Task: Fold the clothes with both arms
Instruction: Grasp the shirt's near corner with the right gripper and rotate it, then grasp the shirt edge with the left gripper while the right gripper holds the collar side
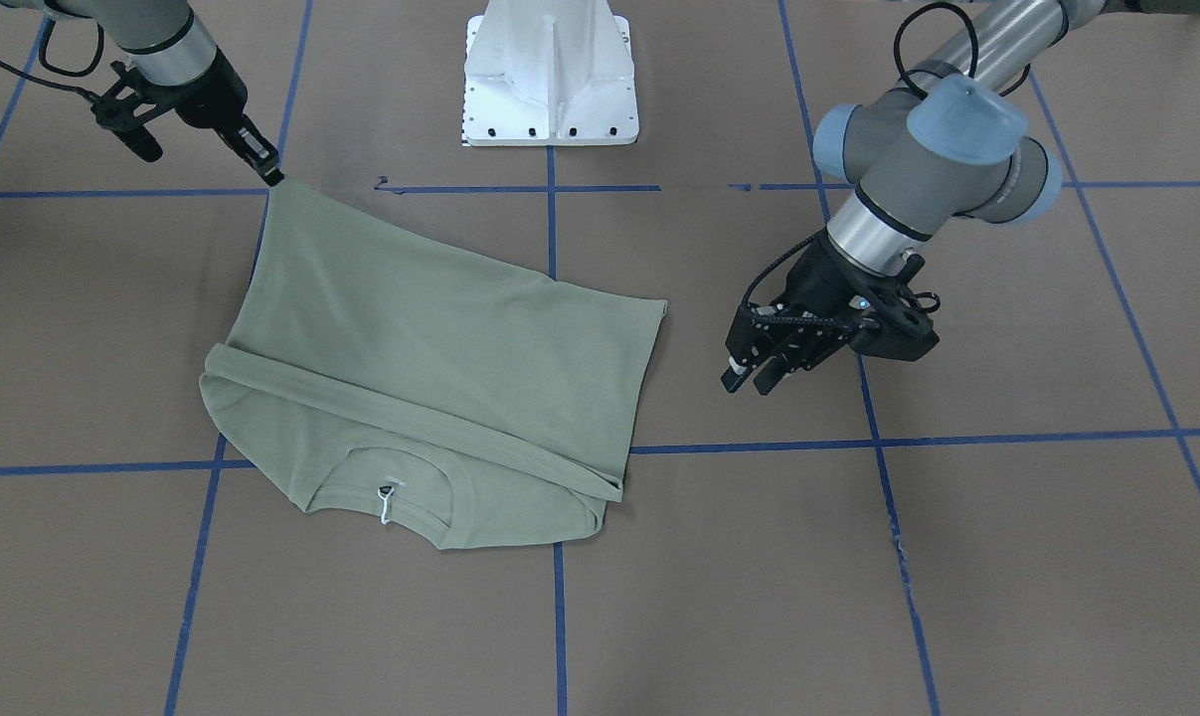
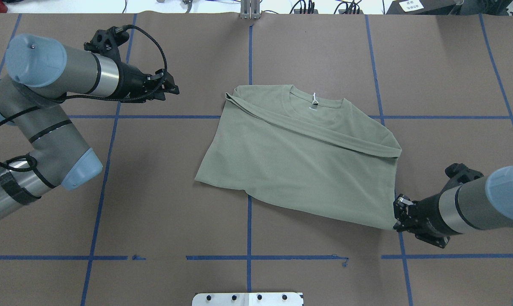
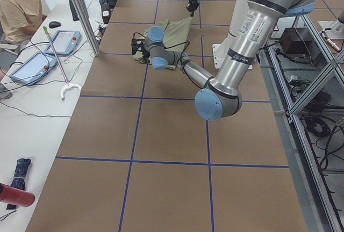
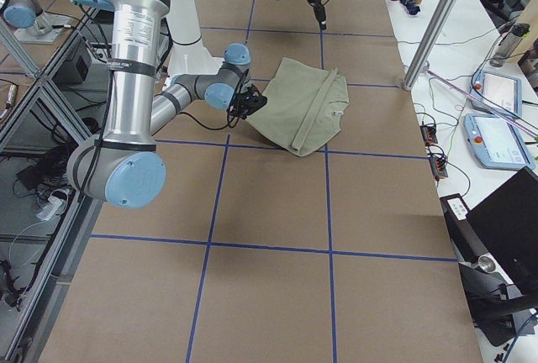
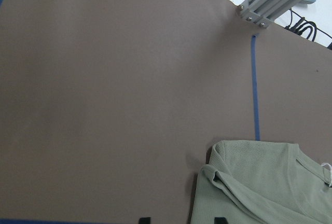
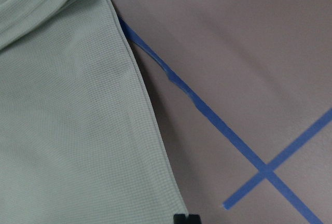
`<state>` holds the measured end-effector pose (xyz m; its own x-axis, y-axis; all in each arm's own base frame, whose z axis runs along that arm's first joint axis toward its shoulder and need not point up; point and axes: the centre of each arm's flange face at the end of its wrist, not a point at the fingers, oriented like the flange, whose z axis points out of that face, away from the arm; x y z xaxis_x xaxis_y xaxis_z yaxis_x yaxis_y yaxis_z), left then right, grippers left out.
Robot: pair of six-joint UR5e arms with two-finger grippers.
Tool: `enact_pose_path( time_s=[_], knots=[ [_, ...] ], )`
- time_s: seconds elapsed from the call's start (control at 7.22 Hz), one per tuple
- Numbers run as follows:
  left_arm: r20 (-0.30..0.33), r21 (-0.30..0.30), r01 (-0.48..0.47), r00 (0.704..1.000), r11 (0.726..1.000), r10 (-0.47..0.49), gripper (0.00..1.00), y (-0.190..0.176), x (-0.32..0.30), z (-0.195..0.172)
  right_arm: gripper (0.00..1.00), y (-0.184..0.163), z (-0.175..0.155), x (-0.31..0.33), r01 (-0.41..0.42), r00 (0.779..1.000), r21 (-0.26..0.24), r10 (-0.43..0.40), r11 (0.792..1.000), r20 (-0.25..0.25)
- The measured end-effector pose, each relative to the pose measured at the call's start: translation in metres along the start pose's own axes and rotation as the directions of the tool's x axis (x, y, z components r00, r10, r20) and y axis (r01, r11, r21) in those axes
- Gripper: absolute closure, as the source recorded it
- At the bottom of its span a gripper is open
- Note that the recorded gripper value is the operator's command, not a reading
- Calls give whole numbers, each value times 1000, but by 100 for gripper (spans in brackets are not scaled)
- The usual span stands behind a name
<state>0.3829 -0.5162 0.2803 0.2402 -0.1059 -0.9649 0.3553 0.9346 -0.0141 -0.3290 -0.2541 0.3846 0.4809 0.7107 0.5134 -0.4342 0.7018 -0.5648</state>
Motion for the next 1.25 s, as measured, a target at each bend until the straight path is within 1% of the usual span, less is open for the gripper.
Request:
enact_pose_path(
  time_s=[0.28, 0.42, 0.55, 0.69, 0.83, 0.97, 1.11, 1.25],
  knots=[
    [-45, -62, 39, 998, 997, -42, 46, 44, 13, -14, 100, 45, 20, 38, 36, 993, -64, -43, 997, -112],
    [-57, -88, 49, 997, 995, -54, 42, 60, 20, -14, 100, 66, 25, 55, 46, 986, -97, -61, 994, -157],
    [-60, -110, 54, 996, 992, -61, 39, 73, 23, -11, 100, 84, 28, 68, 54, 978, -124, -78, 991, -193],
    [-52, -138, 76, 995, 988, -84, 35, 88, 24, -4, 68, 102, 31, 79, 73, 970, -153, -106, 986, -219],
    [-30, -173, 114, 992, 978, -121, 34, 108, 25, 6, 1, 117, 32, 87, 91, 963, -179, -132, 980, -234],
    [6, -203, 155, 988, 967, -157, 34, 128, 25, 17, 0, 127, 32, 90, 91, 962, -191, -136, 977, -239],
    [52, -228, 202, 979, 952, -196, 34, 151, 25, 28, 0, 125, 29, 85, 70, 967, -186, -112, 980, -229],
    [87, -239, 230, 973, 943, -215, 34, 174, 24, 40, 0, 109, 22, 72, 33, 978, -160, -65, 987, -199]
  ],
)
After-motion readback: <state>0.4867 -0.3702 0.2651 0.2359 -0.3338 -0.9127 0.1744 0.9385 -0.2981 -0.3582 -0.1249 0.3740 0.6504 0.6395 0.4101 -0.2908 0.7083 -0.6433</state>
